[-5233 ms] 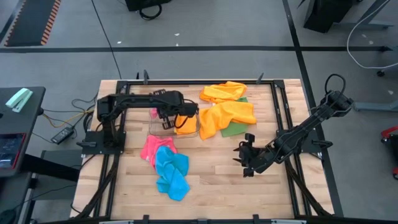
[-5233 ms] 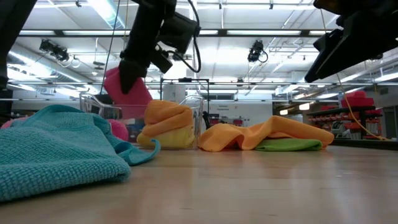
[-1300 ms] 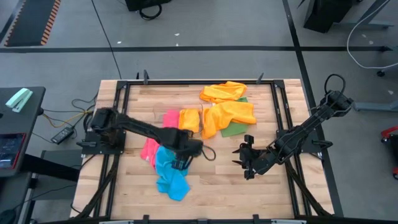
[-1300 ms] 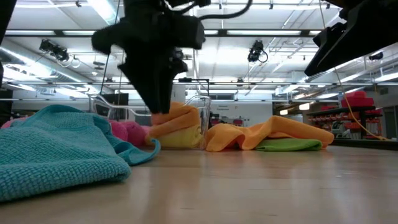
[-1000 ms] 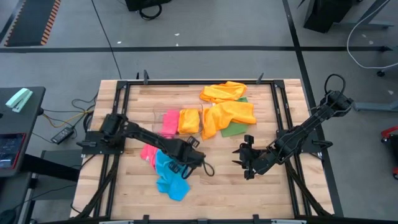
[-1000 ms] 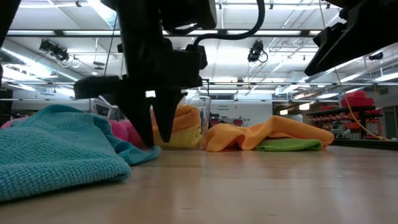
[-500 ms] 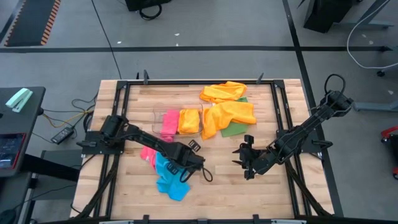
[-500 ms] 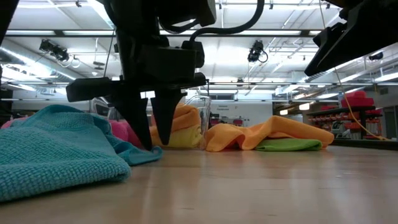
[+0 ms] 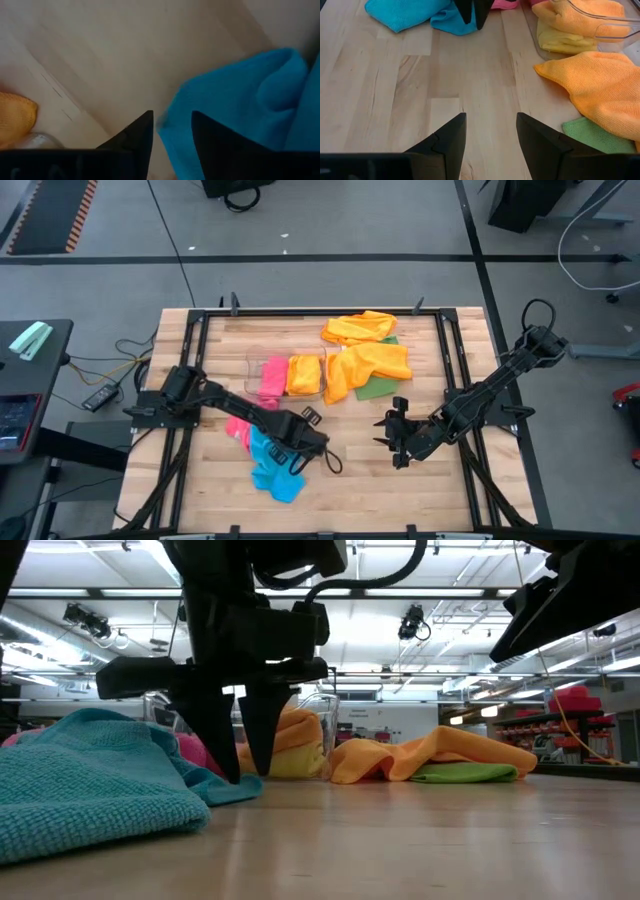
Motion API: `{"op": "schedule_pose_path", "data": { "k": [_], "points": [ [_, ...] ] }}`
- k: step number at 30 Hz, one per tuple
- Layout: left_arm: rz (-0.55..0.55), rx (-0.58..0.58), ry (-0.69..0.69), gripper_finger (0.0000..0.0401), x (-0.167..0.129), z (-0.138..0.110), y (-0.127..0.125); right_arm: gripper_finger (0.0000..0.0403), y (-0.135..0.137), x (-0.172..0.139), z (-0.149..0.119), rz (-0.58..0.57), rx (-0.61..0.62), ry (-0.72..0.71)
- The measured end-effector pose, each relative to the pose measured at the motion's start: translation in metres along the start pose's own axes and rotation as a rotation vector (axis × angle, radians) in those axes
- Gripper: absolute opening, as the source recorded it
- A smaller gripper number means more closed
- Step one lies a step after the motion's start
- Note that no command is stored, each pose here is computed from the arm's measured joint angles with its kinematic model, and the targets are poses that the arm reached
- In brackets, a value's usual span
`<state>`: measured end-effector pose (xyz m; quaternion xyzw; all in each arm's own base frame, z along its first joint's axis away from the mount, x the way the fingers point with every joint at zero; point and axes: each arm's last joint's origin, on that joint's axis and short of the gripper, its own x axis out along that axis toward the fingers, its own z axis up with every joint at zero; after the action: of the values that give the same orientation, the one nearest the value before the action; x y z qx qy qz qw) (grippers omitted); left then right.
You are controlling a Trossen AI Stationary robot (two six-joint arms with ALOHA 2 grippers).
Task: Fold microfiber towels
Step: Fold the blue microfiber cloth
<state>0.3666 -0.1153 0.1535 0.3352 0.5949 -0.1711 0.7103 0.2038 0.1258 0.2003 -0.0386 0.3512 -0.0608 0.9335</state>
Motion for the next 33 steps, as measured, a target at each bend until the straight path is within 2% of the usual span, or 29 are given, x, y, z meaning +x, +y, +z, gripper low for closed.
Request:
{"op": "schedule_pose_path", "data": {
  "k": [5, 13, 21, 29, 33],
  "points": [
    [0.008, -0.059, -0.028, 0.0169, -0.007, 0.005, 0.0, 0.0182, 0.0, 0.0, 0.0, 0.0, 0.0, 0.0],
    [0.001, 0.0, -0.004, 0.0168, 0.0, 0.001, -0.001, 0.0182, 0.0, 0.0, 0.0, 0.001, 0.002, -0.003],
    [0.034, 0.026, 0.012, 0.0132, 0.006, -0.002, -0.002, 0.0182, 0.0, 0.002, -0.003, 0.006, 0.008, -0.013],
    [0.046, 0.027, 0.012, 0.008, 0.006, -0.002, -0.001, 0.0182, -0.002, 0.009, -0.017, 0.009, 0.007, -0.023],
    [0.1, 0.023, 0.037, 0.0046, 0.006, -0.003, 0.0, 0.0182, -0.002, 0.009, -0.017, 0.01, 0.002, -0.025]
  ]
}}
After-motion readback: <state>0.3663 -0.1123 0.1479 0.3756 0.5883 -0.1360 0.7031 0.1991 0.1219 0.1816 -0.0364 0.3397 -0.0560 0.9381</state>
